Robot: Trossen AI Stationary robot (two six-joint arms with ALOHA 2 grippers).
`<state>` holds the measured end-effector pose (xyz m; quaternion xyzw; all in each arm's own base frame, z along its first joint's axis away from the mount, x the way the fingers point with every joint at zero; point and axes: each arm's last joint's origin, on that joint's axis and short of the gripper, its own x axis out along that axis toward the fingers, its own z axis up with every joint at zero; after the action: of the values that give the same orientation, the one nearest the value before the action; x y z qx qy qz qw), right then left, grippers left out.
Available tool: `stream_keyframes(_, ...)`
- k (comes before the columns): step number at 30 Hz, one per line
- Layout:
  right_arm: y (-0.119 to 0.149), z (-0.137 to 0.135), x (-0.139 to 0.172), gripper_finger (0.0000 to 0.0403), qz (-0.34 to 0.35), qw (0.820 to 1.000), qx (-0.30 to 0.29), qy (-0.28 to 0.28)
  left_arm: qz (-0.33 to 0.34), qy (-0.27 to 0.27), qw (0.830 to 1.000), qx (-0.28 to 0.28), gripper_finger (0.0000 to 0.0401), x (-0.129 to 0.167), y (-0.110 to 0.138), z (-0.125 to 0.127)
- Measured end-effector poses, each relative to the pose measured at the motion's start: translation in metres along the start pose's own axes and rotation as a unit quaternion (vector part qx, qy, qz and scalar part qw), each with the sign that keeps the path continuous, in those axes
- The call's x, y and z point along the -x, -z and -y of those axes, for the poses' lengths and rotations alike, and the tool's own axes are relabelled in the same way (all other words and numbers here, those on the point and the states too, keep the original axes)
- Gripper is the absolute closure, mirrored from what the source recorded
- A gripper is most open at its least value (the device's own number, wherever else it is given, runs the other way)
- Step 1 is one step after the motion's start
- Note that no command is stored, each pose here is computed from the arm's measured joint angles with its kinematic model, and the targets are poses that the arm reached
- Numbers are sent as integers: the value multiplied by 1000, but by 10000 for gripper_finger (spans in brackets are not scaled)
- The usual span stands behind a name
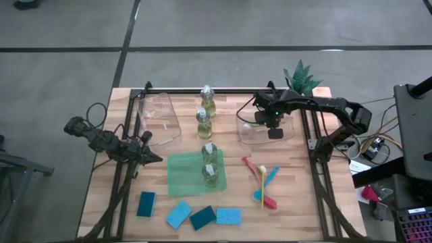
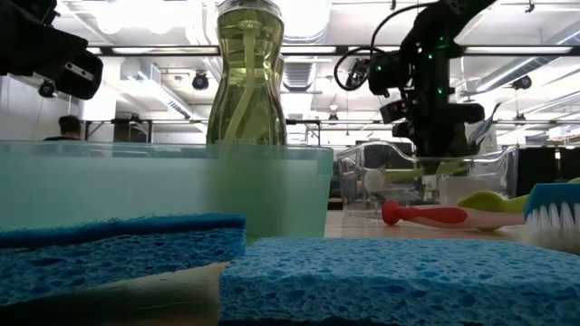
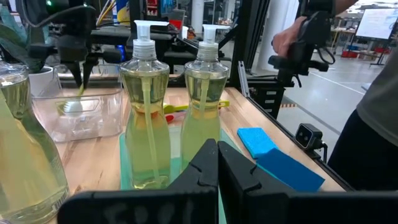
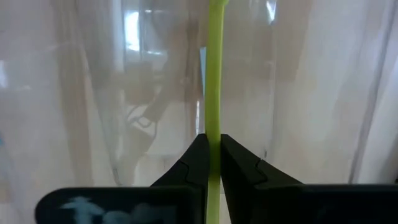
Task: Pick & Place Kitchen Sink Supplies
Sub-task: Put the yellow dish brush into the right transparent bin
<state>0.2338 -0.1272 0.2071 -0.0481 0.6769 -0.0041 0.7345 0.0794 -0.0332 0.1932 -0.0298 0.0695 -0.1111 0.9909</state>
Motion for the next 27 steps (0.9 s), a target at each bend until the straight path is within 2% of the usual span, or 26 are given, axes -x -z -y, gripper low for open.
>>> stream_keyframes(10, 0, -1, -23, 377, 40, 998, 27, 27, 0, 0, 1000, 0, 401, 0, 0, 0)
stream_keyframes(18, -1, 0, -26, 347, 49, 998, 22, 40, 0, 0, 1000, 0, 401, 0, 0, 0)
stream_keyframes(23, -3, 4, -19, 318, 34, 997, -12, 73, 0, 0, 1000, 0, 401, 0, 0, 0)
stream_keyframes(27, -6, 6, -1, 300, 27, 995, -66, 66, 0, 0, 1000, 0, 401, 0, 0, 0)
